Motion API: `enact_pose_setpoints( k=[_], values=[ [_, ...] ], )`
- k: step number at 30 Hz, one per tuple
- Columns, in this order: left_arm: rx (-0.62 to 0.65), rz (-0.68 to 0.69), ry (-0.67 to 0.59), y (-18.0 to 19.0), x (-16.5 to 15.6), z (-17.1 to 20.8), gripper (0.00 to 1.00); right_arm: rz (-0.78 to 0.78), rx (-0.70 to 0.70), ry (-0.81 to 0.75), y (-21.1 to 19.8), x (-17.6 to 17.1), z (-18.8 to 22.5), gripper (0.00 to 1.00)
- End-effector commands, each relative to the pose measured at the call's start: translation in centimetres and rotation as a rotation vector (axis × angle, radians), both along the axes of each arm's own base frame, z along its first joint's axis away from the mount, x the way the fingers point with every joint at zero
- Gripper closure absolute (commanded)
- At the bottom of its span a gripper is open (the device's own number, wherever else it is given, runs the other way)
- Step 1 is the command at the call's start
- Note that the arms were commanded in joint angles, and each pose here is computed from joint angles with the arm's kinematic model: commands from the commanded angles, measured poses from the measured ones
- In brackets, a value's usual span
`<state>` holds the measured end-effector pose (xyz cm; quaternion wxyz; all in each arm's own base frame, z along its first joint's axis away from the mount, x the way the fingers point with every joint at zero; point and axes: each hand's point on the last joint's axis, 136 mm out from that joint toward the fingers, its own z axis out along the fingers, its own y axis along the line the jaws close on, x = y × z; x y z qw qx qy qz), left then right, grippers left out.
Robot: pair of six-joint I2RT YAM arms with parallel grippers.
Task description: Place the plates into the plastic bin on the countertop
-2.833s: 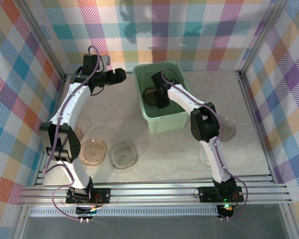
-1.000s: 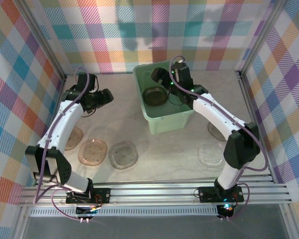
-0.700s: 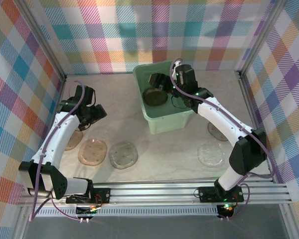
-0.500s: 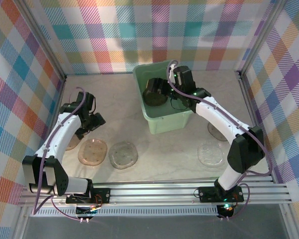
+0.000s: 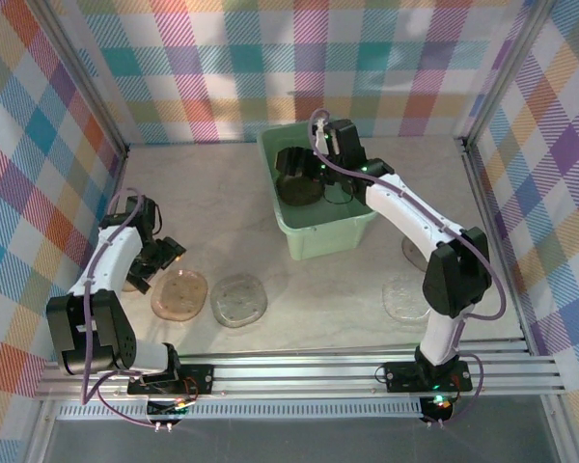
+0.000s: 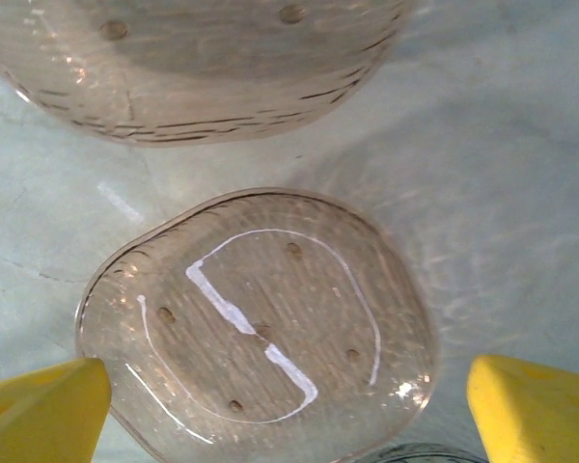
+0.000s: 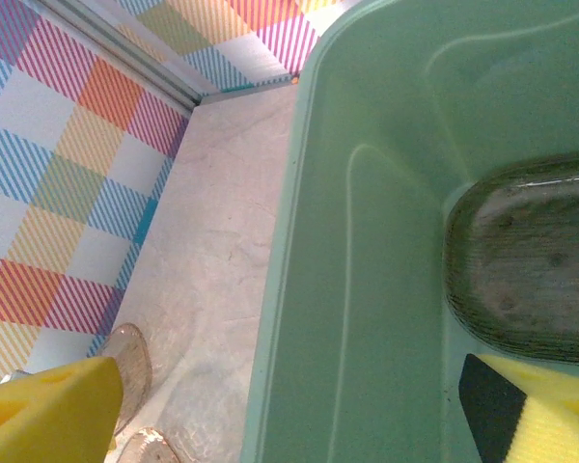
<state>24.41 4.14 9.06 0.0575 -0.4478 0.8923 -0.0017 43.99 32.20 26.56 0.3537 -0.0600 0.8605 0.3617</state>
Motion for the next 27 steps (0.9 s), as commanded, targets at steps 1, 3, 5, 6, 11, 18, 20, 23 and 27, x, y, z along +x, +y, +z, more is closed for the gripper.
enact_pose_setpoints(
  k=[1, 3, 5, 6, 11, 18, 20, 23, 27],
  values=[
    [-0.039, 0.001, 0.013, -0.1, -0.4, -1.2, 0.0, 0.043, 0.005, -0.002, 1.0, -0.2, 0.2, 0.09],
    [-0.039, -0.009, 0.005, 0.0, -0.3, -1.9, 0.0, 0.042, 0.003, -0.001, 1.0, -0.2, 0.1, 0.08],
    [-0.058, -0.008, 0.021, 0.1, -0.5, -2.6, 0.0, 0.046, -0.002, -0.003, 1.0, -0.2, 0.0, 0.08],
    [-0.067, -0.007, 0.034, 0.1, -0.7, -2.9, 0.0, 0.048, -0.002, -0.005, 1.0, -0.2, 0.1, 0.07],
    [-0.103, -0.009, 0.061, -0.2, -1.4, -4.3, 0.0, 0.052, -0.013, -0.009, 0.9, -0.4, 0.0, 0.06],
    [-0.17, -0.041, 0.061, -1.4, -1.5, -5.5, 0.0, 0.04, -0.018, -0.005, 0.5, -0.6, -0.6, 0.05],
    [-0.181, -0.051, 0.061, -1.6, -1.4, -6.0, 0.0, 0.039, -0.018, -0.002, 0.5, -0.7, -0.8, 0.04],
    [-0.228, -0.073, 0.06, -2.4, -1.1, -6.7, 0.0, 0.039, -0.021, 0.0, 0.5, -0.7, -1.0, 0.04],
    [-0.245, -0.089, 0.066, -2.6, -1.0, -7.4, 0.0, 0.033, -0.024, 0.006, 0.3, -0.7, -1.2, 0.04]
  ],
)
